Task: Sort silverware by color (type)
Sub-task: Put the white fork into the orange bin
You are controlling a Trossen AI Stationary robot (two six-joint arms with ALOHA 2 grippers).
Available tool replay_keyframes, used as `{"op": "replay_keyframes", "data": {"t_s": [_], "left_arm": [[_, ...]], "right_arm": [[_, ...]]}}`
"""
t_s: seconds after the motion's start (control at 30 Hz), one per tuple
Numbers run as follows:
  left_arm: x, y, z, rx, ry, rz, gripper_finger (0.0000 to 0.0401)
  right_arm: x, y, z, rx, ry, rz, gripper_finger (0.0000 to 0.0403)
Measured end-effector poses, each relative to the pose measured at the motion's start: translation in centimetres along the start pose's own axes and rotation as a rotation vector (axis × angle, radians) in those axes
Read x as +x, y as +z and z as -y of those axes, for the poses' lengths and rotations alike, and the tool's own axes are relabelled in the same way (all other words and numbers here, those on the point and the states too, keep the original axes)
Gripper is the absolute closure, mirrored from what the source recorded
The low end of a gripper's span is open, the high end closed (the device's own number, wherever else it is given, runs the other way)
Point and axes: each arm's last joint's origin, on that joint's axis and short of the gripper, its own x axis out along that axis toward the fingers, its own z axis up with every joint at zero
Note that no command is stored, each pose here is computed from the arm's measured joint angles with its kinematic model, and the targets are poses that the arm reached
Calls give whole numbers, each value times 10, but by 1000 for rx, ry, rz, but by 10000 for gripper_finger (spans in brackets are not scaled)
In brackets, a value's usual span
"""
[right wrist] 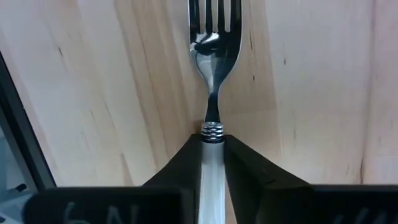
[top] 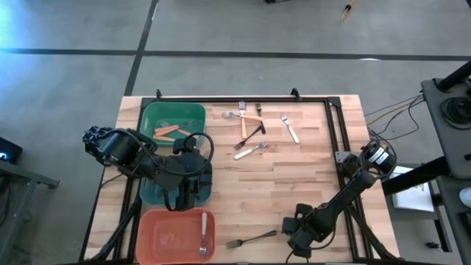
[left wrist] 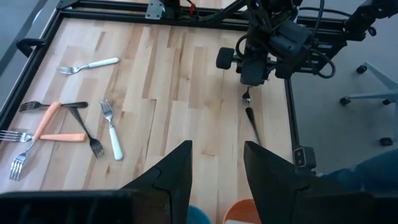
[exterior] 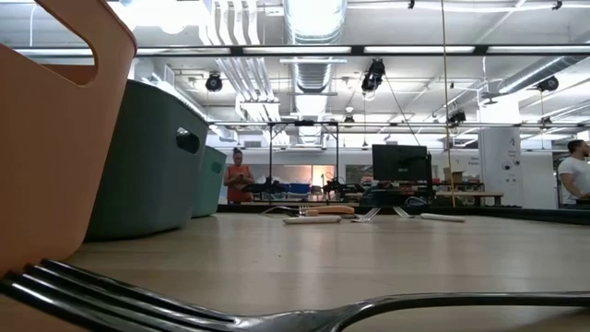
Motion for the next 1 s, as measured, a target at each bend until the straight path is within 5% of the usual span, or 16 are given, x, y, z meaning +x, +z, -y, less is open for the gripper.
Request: {"op": "replay_keyframes", "data": {"t_s": [0.37,0.73,1.0], "left_arm": [[1,1,-1,2,64,27,274],[11,-3,-2,30,165,20,274],[54,-22,7,78,237,-61,274]], "right_arm": [[-18,0,0,11,52,32,371],[-99,4,26,131,73,361,397],[-139,16,54,216,69,573,399]]}}
